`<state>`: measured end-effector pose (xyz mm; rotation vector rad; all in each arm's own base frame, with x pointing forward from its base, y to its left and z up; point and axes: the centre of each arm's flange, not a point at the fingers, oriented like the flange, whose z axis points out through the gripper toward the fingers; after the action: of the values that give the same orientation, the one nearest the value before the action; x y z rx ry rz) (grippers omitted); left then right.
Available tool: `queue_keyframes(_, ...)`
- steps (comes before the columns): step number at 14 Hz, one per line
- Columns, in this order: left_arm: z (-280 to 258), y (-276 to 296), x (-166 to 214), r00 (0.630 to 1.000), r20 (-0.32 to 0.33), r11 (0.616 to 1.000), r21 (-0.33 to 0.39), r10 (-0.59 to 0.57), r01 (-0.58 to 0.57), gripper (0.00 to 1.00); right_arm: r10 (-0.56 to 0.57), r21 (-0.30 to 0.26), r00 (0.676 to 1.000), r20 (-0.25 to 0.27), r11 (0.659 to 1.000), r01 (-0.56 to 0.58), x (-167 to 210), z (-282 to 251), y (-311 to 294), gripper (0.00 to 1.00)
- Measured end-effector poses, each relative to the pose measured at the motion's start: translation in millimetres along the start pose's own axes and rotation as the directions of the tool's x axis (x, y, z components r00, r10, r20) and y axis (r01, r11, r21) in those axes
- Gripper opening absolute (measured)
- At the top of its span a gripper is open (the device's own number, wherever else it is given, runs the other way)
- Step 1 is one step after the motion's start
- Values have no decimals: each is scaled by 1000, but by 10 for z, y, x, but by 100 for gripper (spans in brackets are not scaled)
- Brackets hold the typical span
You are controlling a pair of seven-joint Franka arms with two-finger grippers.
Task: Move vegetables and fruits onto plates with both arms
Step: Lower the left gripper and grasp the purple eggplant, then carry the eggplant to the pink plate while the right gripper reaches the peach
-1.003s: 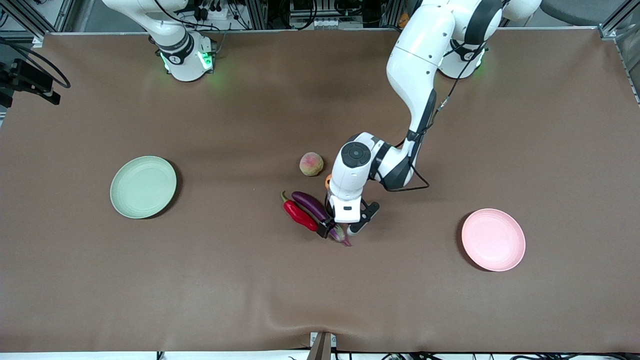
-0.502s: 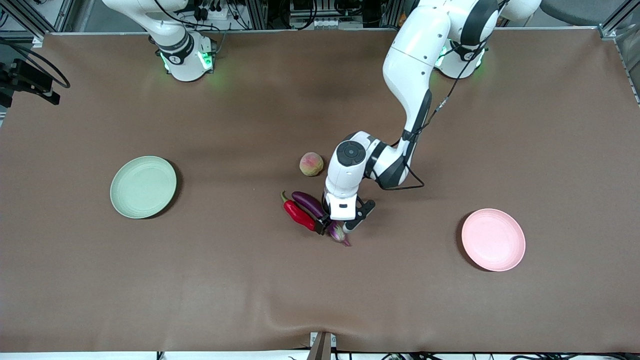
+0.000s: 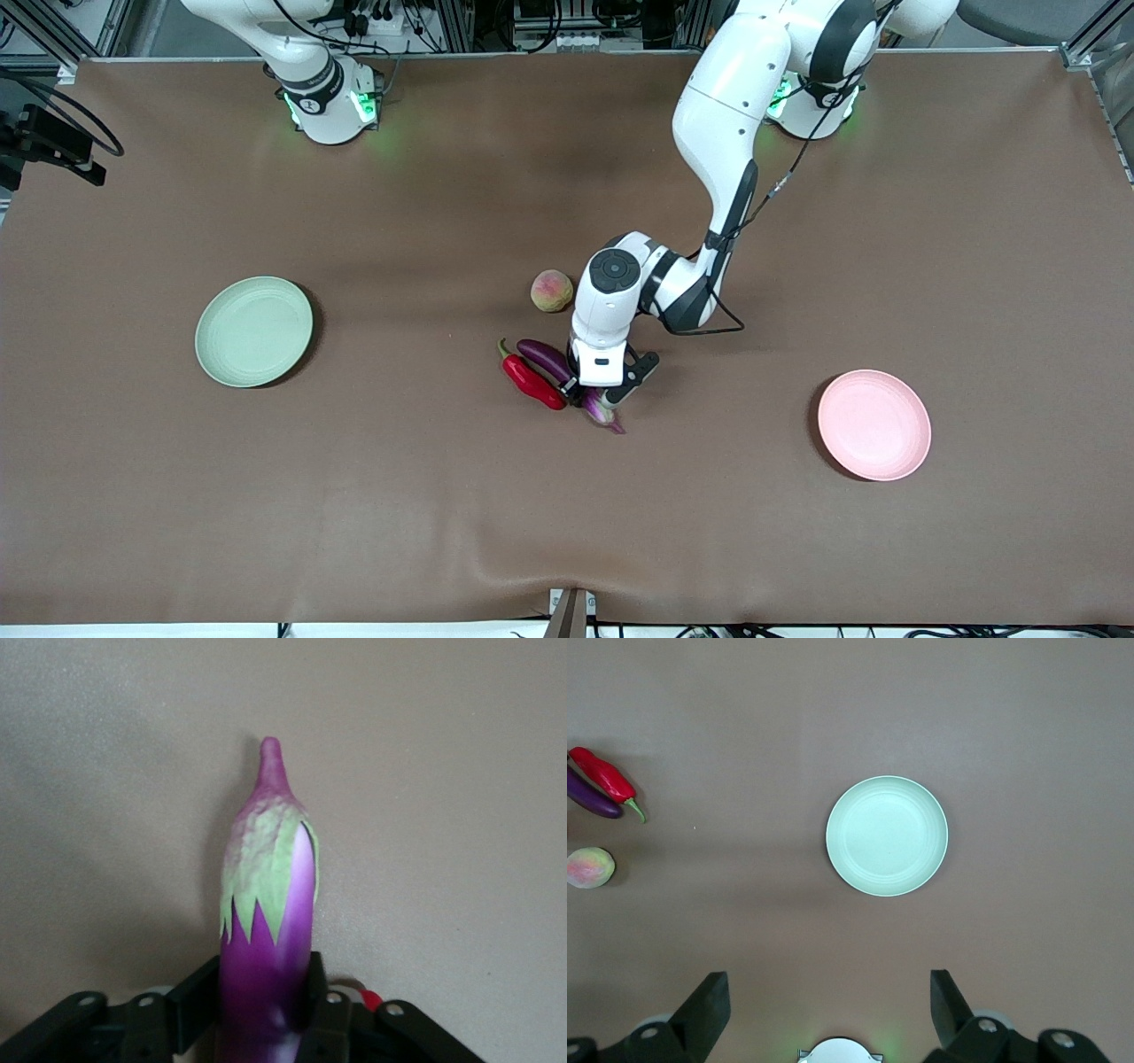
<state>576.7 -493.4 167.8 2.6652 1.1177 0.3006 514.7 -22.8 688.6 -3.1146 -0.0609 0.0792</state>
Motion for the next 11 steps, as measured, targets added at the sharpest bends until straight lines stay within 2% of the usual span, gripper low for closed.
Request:
queue_keyframes(4, -263, 197, 115, 1000, -15, 999, -45, -4, 4, 37, 0, 0, 1000, 1, 1000, 0, -1, 0, 0, 100)
queue_keyframes(11, -1796, 537, 799, 999, 9, 999, 17, -42, 42, 35, -3, 0, 1000, 4, 1000, 3, 16, 19, -13, 100)
